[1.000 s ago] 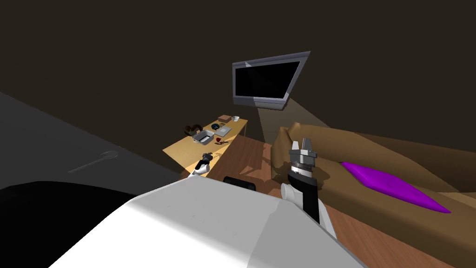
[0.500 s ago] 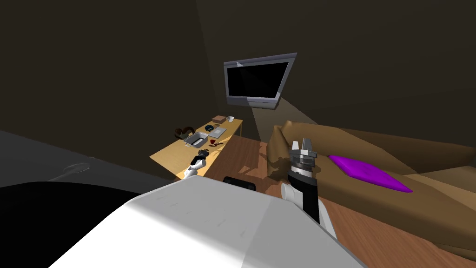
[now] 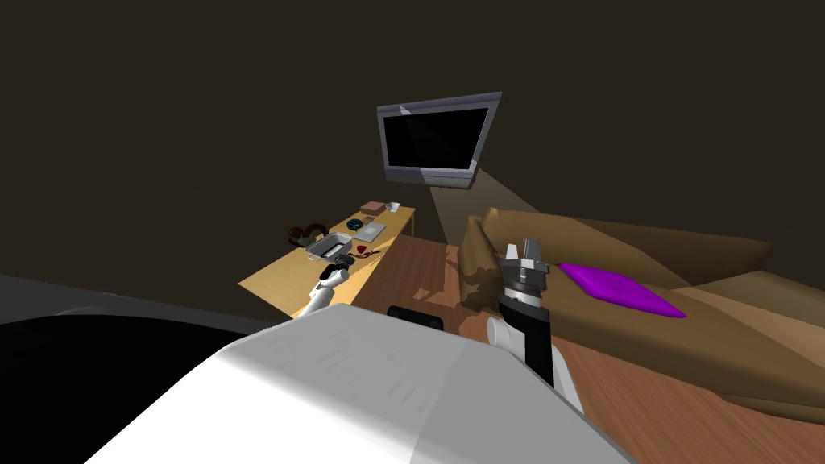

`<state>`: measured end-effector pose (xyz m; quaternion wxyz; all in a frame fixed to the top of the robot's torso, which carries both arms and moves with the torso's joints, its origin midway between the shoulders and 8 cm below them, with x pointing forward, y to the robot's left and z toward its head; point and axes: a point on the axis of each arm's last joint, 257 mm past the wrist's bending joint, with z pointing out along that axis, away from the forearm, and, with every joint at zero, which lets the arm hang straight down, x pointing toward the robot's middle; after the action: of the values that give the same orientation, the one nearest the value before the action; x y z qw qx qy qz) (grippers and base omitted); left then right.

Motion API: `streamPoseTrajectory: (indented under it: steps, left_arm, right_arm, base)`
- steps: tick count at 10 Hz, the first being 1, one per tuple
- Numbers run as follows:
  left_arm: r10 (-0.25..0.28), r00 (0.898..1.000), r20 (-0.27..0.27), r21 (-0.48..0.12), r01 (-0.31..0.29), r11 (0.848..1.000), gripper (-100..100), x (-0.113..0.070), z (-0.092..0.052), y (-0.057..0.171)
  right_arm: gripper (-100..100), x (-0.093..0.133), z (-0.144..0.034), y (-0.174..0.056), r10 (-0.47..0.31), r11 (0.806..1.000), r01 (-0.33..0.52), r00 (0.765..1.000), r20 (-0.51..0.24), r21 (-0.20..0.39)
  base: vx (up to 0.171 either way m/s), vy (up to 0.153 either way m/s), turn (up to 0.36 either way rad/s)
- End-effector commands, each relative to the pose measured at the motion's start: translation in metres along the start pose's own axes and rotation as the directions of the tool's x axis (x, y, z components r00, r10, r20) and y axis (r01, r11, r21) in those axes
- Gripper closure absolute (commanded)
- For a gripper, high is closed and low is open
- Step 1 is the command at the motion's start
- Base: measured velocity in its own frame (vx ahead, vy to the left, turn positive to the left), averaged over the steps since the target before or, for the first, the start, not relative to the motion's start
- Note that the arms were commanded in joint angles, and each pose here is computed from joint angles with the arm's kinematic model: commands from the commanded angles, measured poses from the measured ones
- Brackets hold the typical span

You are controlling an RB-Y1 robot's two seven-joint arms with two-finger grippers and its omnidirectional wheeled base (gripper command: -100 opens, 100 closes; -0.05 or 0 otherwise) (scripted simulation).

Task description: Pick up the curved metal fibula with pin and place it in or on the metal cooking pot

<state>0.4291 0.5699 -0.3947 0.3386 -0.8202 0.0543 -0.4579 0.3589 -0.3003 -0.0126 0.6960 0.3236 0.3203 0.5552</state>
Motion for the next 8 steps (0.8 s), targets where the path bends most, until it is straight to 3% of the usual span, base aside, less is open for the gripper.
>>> streamPoseTrajectory:
  steps: [1,3,5,7,8]
  left_arm:
    - [-0.004,1.000,0.006,0.011,0.004,1.000,100,-0.001,0.006,-0.016]
    - [-0.003,1.000,0.010,0.018,0.003,1.000,100,-0.002,0.008,-0.024]
    - [0.010,1.000,0.027,0.037,-0.011,0.999,100,-0.008,0.011,-0.050]
    - [0.047,0.997,0.058,0.066,-0.050,0.997,100,-0.020,0.012,-0.089]
    - [0.047,0.997,0.058,0.066,-0.050,0.997,100,-0.020,0.012,-0.089]
  right_arm:
    - [0,0.000,0.000,0.000,0.000,1.000,0.000,1.000,0.000,0.000]
    - [0,0.000,0.000,0.000,0.000,1.000,0.000,1.000,0.000,0.000]
    - [0,0.000,0.000,0.000,0.000,1.000,0.000,1.000,0.000,0.000]
    - [0,0.000,0.000,0.000,0.000,1.000,0.000,1.000,0.000,0.000]
    - [0,0.000,0.000,0.000,0.000,1.000,0.000,1.000,0.000,0.000]
  base:
    - [0.053,0.014,-0.009]
    - [0.049,0.015,0.004]
    - [0.075,0.030,0.012]
    - [0.161,0.061,0.044]
    - [0.137,0.065,0.032]
